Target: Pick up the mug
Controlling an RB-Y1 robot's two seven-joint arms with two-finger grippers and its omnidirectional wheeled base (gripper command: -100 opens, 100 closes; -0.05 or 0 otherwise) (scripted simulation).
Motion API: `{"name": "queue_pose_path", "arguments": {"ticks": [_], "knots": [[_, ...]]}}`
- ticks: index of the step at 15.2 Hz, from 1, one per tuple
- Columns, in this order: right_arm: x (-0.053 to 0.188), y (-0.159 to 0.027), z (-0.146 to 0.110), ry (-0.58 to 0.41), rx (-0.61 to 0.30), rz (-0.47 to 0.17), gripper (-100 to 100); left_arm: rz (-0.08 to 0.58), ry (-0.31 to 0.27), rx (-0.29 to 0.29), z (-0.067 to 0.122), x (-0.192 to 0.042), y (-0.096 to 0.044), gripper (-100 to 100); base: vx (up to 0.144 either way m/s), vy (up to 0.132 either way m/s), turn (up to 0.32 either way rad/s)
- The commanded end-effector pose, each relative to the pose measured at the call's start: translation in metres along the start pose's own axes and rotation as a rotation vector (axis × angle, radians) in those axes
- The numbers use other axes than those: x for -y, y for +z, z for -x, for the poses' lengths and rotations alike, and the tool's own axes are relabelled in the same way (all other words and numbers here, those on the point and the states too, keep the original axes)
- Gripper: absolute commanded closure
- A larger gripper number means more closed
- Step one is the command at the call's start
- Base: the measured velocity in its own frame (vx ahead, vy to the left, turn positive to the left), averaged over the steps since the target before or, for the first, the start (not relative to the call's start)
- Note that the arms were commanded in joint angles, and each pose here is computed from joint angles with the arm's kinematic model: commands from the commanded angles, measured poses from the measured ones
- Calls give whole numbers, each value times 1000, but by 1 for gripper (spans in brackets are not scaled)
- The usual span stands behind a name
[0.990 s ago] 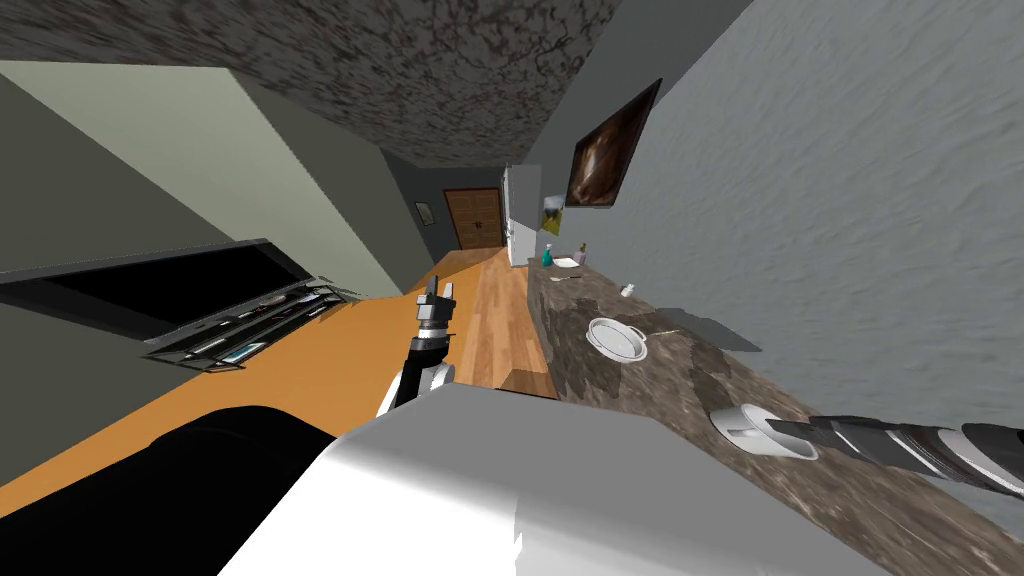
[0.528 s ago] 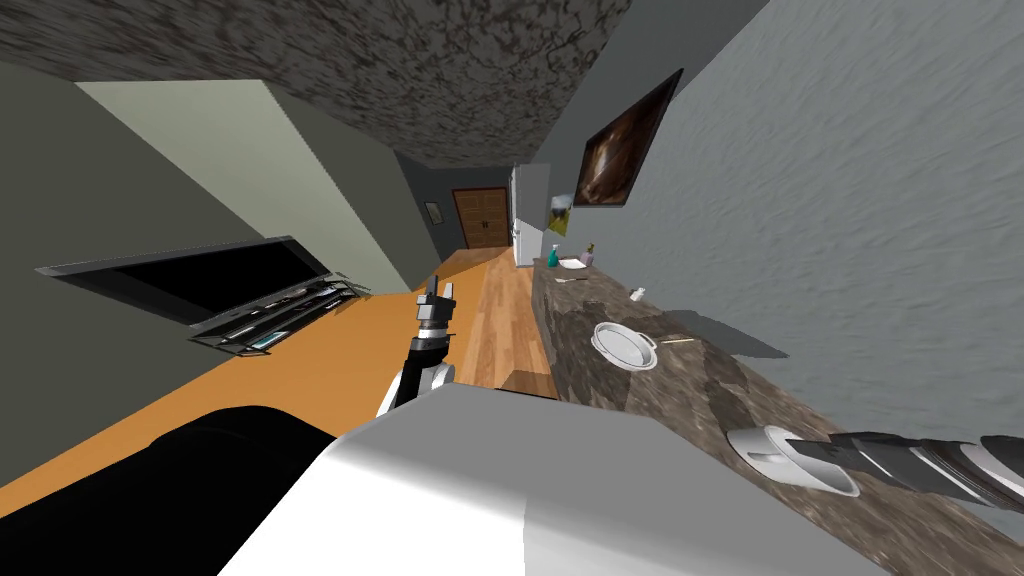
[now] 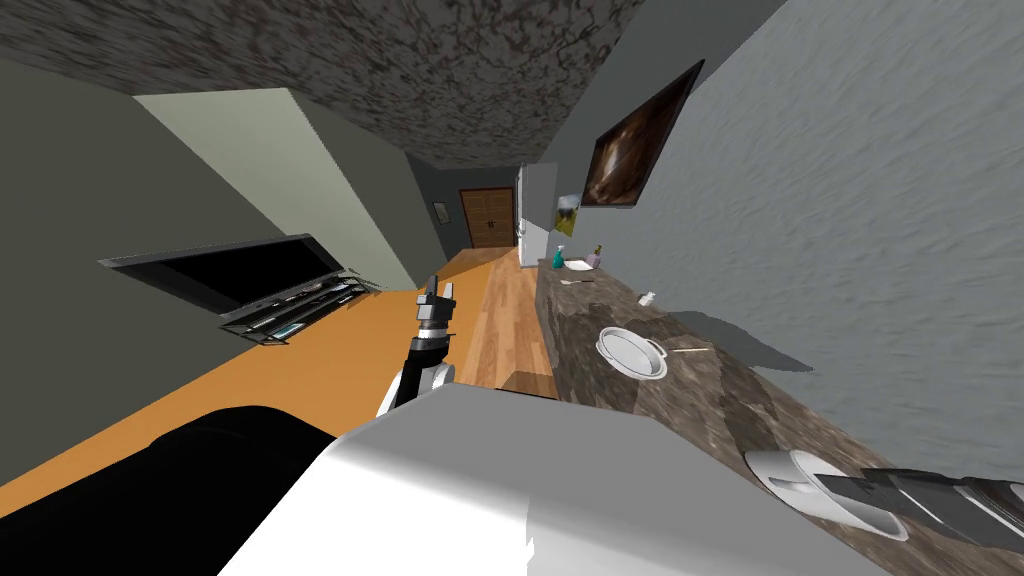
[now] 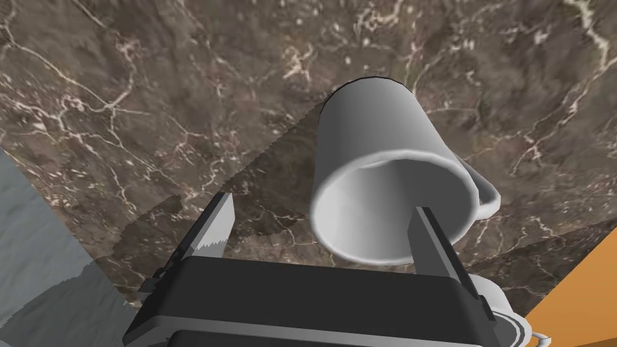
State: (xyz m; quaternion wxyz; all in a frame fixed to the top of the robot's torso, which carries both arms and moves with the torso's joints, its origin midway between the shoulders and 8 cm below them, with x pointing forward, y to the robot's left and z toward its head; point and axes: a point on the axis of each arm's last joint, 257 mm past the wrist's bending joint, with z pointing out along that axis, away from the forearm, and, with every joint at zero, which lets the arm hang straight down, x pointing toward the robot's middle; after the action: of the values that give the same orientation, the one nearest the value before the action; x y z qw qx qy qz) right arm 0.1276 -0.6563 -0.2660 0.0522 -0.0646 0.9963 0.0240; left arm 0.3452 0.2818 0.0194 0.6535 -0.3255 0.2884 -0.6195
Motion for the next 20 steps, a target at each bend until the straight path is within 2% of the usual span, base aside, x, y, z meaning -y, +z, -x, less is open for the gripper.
{"name": "queue_pose_path", "arguments": {"ticks": [1,2,3,6,7,9,12,13,14,18,20], "knots": [[1,0,0,-13,-11,-4,-100,0,0,0,0,0,0,0,4,-5,-30],[2,0,-3,-25,-22,-7,-100,0,0,0,0,0,0,0,0,0,0],[-4,1,-29,-18,-92,15,-100,0,0,0,0,0,0,0,27,-5,175],[-3,1,-25,-18,-77,10,-100,0,0,0,0,0,0,0,32,-17,100],[-4,9,-38,13,-74,7,-100,0,0,0,0,0,0,0,-16,-10,184],[-6,14,-48,34,-69,4,-100,0,0,0,0,0,0,0,-58,-11,235],[-8,20,-57,56,-65,1,-100,0,0,0,0,0,0,0,-65,-8,128],[-6,17,-53,40,-66,2,-100,0,0,0,0,0,0,0,-29,-6,38],[-6,18,-54,44,-66,1,100,0,0,0,0,0,0,0,-11,-3,-1],[-6,18,-54,46,-66,1,100,0,0,0,0,0,0,0,-1,0,0],[-4,9,-38,13,-74,7,100,0,0,0,0,0,0,0,49,2,-211]]}}
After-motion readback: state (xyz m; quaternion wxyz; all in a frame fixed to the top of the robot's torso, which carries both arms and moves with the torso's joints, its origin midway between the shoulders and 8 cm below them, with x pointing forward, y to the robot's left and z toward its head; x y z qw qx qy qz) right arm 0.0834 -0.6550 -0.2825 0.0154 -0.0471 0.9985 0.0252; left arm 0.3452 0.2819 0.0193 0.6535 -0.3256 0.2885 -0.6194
